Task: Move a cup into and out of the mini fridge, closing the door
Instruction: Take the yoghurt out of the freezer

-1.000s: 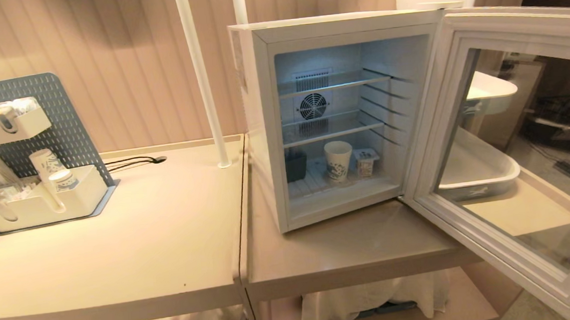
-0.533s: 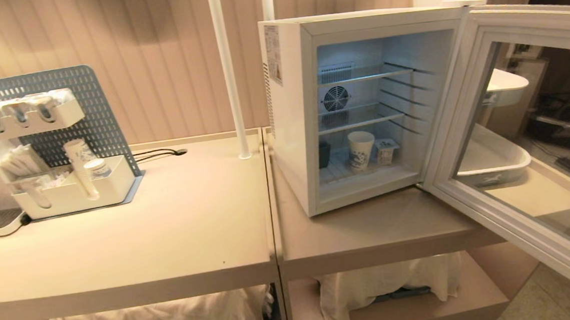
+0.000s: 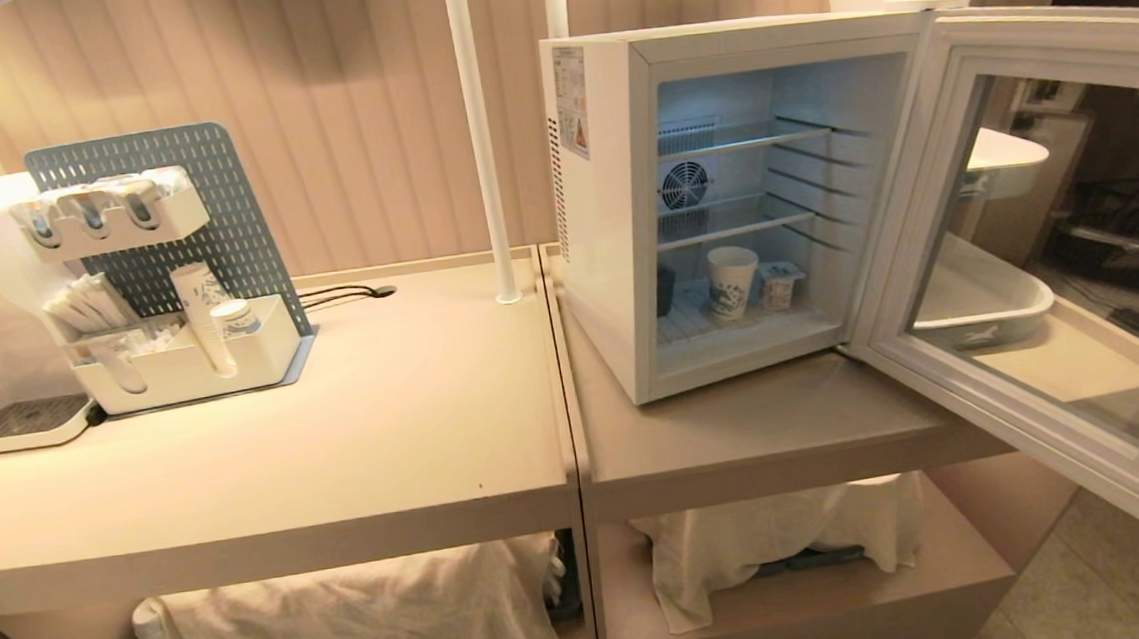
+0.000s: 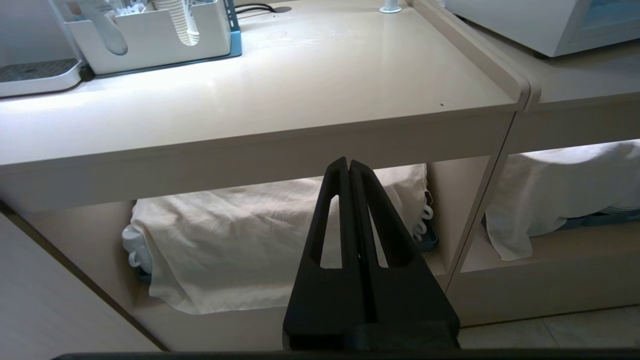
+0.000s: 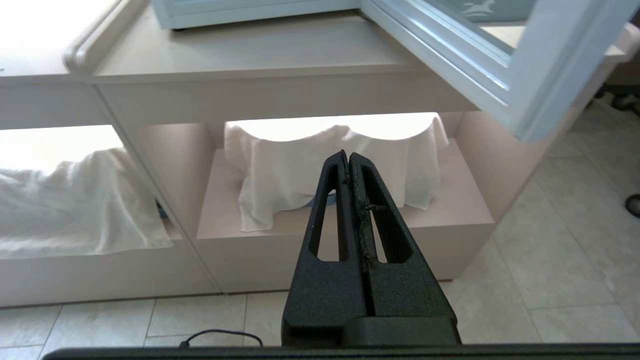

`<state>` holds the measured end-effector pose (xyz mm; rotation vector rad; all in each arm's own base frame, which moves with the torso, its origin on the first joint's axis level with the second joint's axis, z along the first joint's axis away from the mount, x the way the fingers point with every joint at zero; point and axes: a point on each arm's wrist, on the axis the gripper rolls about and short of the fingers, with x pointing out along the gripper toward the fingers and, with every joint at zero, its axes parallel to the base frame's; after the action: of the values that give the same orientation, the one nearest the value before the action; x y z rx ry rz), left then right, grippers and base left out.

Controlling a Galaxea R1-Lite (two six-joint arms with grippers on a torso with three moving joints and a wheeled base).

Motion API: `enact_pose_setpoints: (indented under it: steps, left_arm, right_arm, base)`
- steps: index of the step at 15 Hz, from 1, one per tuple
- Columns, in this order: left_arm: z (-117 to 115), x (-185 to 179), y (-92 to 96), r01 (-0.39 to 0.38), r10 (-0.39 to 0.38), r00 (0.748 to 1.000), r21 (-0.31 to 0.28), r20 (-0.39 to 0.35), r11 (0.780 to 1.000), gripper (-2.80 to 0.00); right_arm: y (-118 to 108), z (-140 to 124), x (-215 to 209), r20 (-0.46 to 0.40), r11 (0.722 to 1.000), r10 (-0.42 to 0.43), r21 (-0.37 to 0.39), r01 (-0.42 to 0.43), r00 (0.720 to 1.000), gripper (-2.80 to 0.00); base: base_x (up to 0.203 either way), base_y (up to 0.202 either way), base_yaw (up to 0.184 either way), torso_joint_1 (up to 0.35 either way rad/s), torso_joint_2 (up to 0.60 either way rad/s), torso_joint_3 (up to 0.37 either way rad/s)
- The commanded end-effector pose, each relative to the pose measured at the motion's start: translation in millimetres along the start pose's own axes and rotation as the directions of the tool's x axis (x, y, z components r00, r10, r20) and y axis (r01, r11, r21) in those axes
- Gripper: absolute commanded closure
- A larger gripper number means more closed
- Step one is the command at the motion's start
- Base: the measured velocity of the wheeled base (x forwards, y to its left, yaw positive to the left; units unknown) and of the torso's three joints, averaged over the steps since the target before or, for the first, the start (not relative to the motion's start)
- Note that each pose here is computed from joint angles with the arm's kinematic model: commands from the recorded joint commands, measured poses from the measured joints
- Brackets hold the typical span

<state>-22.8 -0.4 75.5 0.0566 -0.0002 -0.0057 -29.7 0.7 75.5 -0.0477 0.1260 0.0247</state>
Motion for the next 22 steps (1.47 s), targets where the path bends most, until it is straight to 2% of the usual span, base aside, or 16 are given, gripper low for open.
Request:
enact_pose_setpoints:
  steps: [1,4,6,8,9,11,13,16,19,22]
  left_arm:
    - [0.0,0.1,0.0,-0.001,0.001,1.000,0.000,-0.002,1.000,0.00]
    - [-0.4,0.2,0.0,-0.002,0.002,1.000,0.000,-0.003,1.000,0.00]
    - [-0.5,0.2,0.0,-0.001,0.001,1.000,0.000,-0.004,1.000,0.00]
    - [-0.1,0.1,0.0,-0.001,0.001,1.000,0.002,-0.003,1.000,0.00]
    - [-0.5,0.2,0.0,-0.001,0.001,1.000,0.000,-0.005,1.000,0.00]
    - [-0.4,0.2,0.0,-0.003,0.003,1.000,-0.009,-0.003,1.000,0.00]
    - [-0.6,0.2,0.0,-0.004,0.004,1.000,-0.016,-0.005,1.000,0.00]
    - [-0.7,0.2,0.0,-0.002,0.002,1.000,-0.006,-0.006,1.000,0.00]
    - [-0.2,0.2,0.0,-0.003,0.003,1.000,-0.006,-0.002,1.000,0.00]
    - [-0.2,0.2,0.0,-0.001,0.001,1.000,-0.003,-0.002,1.000,0.00]
  right_arm:
    - [0.0,0.0,0.0,-0.002,1.000,0.000,-0.001,0.000,1.000,0.00]
    - [0.0,-0.3,0.3,-0.001,1.000,0.000,-0.001,0.000,1.000,0.00]
    - [-0.3,8.2,-1.9,0.053,1.000,-0.003,0.015,0.002,0.999,0.00]
    - [-2.2,55.7,-18.1,0.177,1.000,-0.008,0.027,0.003,0.984,0.00]
    - [-3.3,80.9,-21.4,0.194,0.999,-0.009,0.033,0.002,0.981,0.00]
    - [-6.0,124.7,1.3,0.092,0.999,0.000,0.048,-0.005,0.996,0.00]
    - [-7.1,148.4,27.5,0.005,0.998,0.041,0.056,-0.041,0.999,0.00]
    - [-5.5,153.6,32.7,-0.002,0.989,0.129,0.067,-0.128,0.992,0.00]
    - [-5.2,148.5,27.8,0.009,0.990,0.128,0.064,-0.129,0.992,0.00]
    - [-4.9,142.6,30.9,-0.019,0.989,0.131,0.068,-0.129,0.991,0.00]
  base:
    - [0.000,0.000,0.000,0.000,0.00,0.000]
    - [0.000,0.000,0.000,0.000,0.00,0.000]
    - [0.000,0.000,0.000,0.000,0.00,0.000]
    - [0.000,0.000,0.000,0.000,0.00,0.000]
    - [0.000,0.000,0.000,0.000,0.00,0.000]
    - [0.000,0.000,0.000,0.000,0.00,0.000]
    - [0.000,0.000,0.000,0.000,0.00,0.000]
    - [0.000,0.000,0.000,0.000,0.00,0.000]
    - [0.000,0.000,0.000,0.000,0.00,0.000]
    - [0.122,0.000,-0.002,0.000,0.00,0.004]
